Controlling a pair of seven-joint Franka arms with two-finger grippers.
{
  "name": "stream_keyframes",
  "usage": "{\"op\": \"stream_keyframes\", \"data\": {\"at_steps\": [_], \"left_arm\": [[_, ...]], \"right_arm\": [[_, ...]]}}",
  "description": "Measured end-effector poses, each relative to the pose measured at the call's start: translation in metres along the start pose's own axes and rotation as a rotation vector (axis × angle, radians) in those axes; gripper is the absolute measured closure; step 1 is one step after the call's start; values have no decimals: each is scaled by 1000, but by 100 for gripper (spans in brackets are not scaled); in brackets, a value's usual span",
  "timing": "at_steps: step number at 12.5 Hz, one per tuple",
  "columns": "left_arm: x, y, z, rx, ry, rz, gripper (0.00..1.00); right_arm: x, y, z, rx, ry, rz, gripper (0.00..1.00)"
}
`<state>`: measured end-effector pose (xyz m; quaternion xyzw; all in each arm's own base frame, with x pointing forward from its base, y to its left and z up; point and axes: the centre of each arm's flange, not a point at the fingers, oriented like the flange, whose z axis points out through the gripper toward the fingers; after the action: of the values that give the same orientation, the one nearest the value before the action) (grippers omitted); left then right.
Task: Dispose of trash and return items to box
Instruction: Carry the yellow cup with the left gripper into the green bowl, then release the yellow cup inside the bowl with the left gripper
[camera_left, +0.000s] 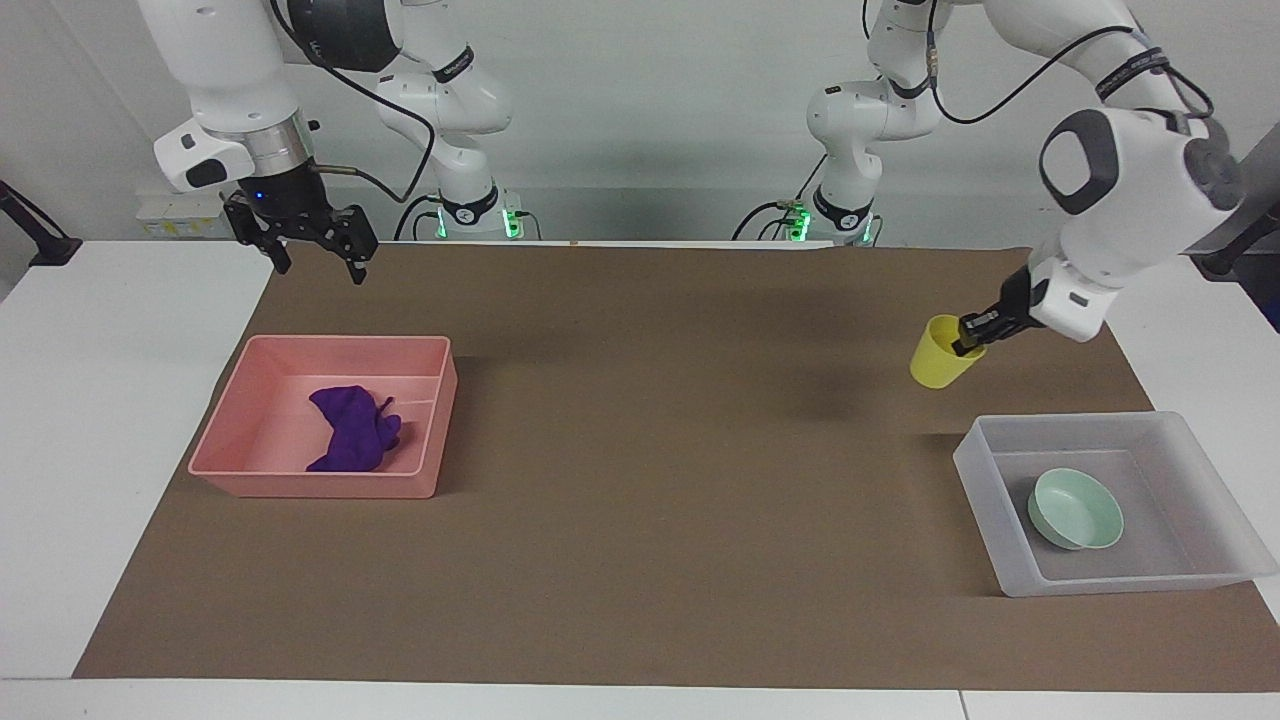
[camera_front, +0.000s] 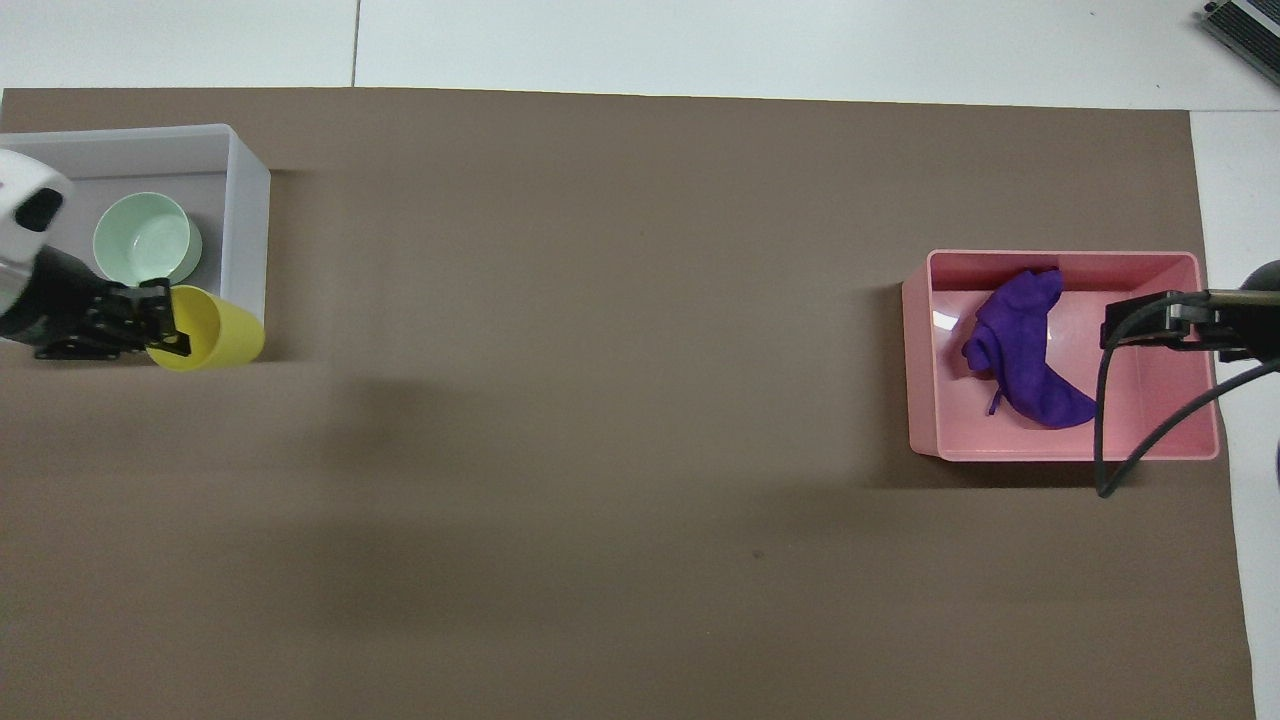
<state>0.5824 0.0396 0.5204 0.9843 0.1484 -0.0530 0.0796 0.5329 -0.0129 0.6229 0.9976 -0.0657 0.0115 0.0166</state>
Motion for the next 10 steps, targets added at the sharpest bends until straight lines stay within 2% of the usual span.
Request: {"op": "stream_keyframes", "data": {"at_steps": [3, 5, 7, 10], "left_arm": [[52, -43, -32, 85, 97, -36, 95], [92, -53, -8, 114, 132, -42, 95], [126, -66, 34, 111, 151, -56, 95], [148, -74, 78, 112, 138, -63, 95]], "right_arm": [[-5, 7, -20, 16, -24, -3, 0], [-3, 6, -17, 16, -29, -13, 0], [-1, 6, -13, 15, -37, -15, 0], [-1, 6, -9, 15, -39, -16, 0]]}}
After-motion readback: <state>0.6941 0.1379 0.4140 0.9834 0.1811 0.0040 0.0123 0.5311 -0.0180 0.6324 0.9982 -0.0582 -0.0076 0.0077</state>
